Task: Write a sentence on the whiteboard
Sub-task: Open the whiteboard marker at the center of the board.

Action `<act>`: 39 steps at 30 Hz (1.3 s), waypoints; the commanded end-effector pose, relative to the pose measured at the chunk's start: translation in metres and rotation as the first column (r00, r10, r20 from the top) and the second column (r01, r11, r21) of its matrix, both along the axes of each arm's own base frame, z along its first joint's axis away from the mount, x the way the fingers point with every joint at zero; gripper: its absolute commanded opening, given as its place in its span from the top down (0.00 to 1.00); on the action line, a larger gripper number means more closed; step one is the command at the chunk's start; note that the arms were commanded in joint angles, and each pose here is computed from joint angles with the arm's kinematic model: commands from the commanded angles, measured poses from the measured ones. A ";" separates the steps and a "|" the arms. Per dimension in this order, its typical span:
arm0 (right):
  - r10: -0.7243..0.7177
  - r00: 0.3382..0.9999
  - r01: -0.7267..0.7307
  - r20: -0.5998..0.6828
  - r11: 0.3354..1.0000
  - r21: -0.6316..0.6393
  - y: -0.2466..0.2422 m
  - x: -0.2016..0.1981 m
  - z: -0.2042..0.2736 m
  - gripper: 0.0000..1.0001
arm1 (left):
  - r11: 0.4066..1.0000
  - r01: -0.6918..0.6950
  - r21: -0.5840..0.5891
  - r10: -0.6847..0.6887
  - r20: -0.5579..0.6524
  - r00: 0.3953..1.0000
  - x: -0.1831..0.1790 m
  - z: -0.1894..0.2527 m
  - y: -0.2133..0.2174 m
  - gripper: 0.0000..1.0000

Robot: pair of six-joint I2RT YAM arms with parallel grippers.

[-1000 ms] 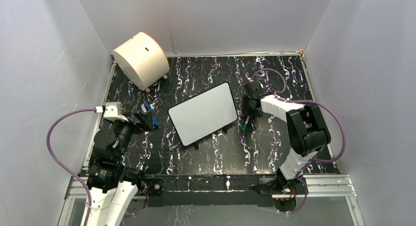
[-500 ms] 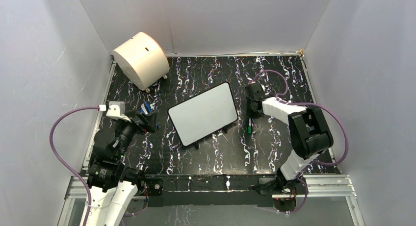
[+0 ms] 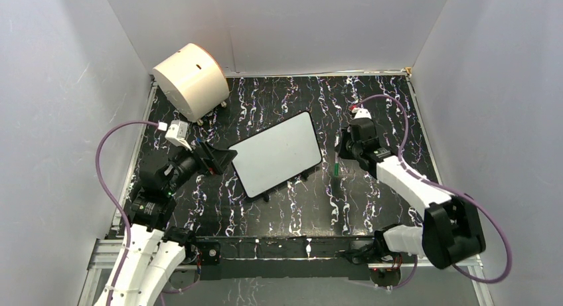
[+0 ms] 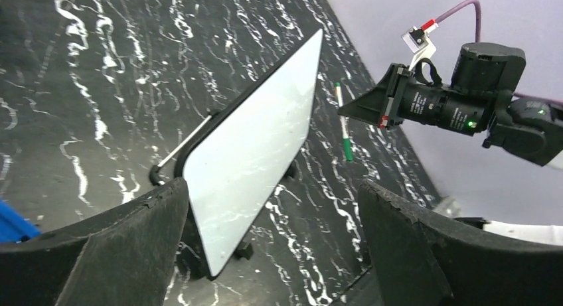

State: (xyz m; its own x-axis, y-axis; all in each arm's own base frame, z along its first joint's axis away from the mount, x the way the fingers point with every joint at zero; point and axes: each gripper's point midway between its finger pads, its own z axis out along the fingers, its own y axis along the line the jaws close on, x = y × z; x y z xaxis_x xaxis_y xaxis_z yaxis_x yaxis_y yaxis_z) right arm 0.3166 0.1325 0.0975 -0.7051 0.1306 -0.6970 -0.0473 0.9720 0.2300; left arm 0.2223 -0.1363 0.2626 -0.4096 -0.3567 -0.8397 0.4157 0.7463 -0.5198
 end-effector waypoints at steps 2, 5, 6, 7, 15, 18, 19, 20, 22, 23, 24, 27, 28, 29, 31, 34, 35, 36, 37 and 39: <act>0.112 0.965 -0.144 0.236 0.981 0.126 0.025 0.002 0.060 1.00 | 0.988 0.099 -0.118 -0.097 0.028 0.995 -0.007 0.034 -0.020 0.07; 0.149 0.927 -0.216 0.343 0.962 0.165 0.033 -0.004 0.090 1.00 | 0.979 0.134 -0.151 -0.135 0.000 0.991 -0.006 0.034 -0.028 0.09; 0.164 0.913 -0.243 0.373 0.954 0.175 0.036 -0.006 0.098 1.00 | 0.976 0.145 -0.164 -0.149 -0.009 0.989 -0.006 0.033 -0.031 0.10; 0.174 0.900 -0.265 0.399 0.946 0.185 0.039 -0.009 0.105 1.00 | 0.972 0.159 -0.175 -0.164 -0.012 0.986 -0.005 0.033 -0.034 0.11; 0.186 0.839 -0.362 0.512 0.892 0.271 0.057 -0.015 0.136 1.00 | 0.966 0.222 -0.130 -0.227 -0.022 0.974 0.002 0.031 -0.074 0.14; 0.194 0.825 -0.402 0.531 0.862 0.308 0.066 -0.017 0.143 1.00 | 0.963 0.257 -0.081 -0.261 -0.038 0.965 0.000 0.020 -0.103 0.14; 0.193 0.822 -0.408 0.536 0.856 0.318 0.067 -0.017 0.144 1.00 | 0.963 0.264 -0.064 -0.266 -0.042 0.963 0.000 0.017 -0.111 0.14; 0.192 0.820 -0.413 0.539 0.850 0.327 0.069 -0.018 0.145 1.00 | 0.962 0.269 -0.048 -0.271 -0.042 0.962 0.000 0.014 -0.120 0.15; 0.183 0.817 -0.419 0.546 0.840 0.345 0.071 -0.019 0.148 1.00 | 0.963 0.269 -0.018 -0.269 -0.042 0.962 0.004 0.009 -0.134 0.16; 0.178 0.816 -0.422 0.549 0.834 0.356 0.072 -0.020 0.150 1.00 | 0.964 0.267 -0.006 -0.267 -0.038 0.963 0.006 0.007 -0.141 0.17; 0.176 0.813 -0.427 0.555 0.828 0.364 0.072 -0.021 0.153 1.00 | 0.963 0.269 0.001 -0.268 -0.036 0.963 0.007 0.005 -0.148 0.18; 0.161 0.806 -0.431 0.569 0.819 0.379 0.072 -0.023 0.160 1.00 | 0.963 0.268 -0.002 -0.268 -0.018 0.963 0.013 0.003 -0.166 0.22; 0.159 0.803 -0.436 0.574 0.814 0.384 0.073 -0.024 0.162 1.00 | 0.964 0.265 -0.006 -0.265 -0.013 0.964 0.016 0.002 -0.171 0.23; 0.154 0.802 -0.437 0.578 0.810 0.391 0.073 -0.024 0.164 1.00 | 0.965 0.263 -0.009 -0.263 -0.013 0.965 0.018 0.000 -0.175 0.23; 0.146 0.800 -0.442 0.582 0.799 0.407 0.074 -0.026 0.168 1.00 | 0.963 0.270 -0.008 -0.270 -0.025 0.963 0.023 -0.006 -0.186 0.24; 0.125 0.801 -0.438 0.585 0.788 0.432 0.073 -0.028 0.169 1.00 | 0.955 0.298 0.003 -0.298 -0.044 0.954 0.028 -0.018 -0.204 0.25; 0.120 0.802 -0.438 0.585 0.785 0.439 0.073 -0.028 0.169 1.00 | 0.951 0.308 0.003 -0.307 -0.047 0.950 0.028 -0.022 -0.209 0.26; 0.116 0.803 -0.438 0.584 0.779 0.448 0.074 -0.029 0.169 1.00 | 0.949 0.316 -0.002 -0.316 -0.041 0.948 0.029 -0.022 -0.214 0.27; 0.115 0.803 -0.442 0.585 0.774 0.454 0.074 -0.029 0.170 1.00 | 0.946 0.323 -0.004 -0.323 -0.043 0.946 0.030 -0.025 -0.219 0.27; 0.110 0.803 -0.445 0.586 0.765 0.466 0.075 -0.031 0.170 1.00 | 0.940 0.342 -0.004 -0.342 -0.055 0.938 0.031 -0.029 -0.228 0.29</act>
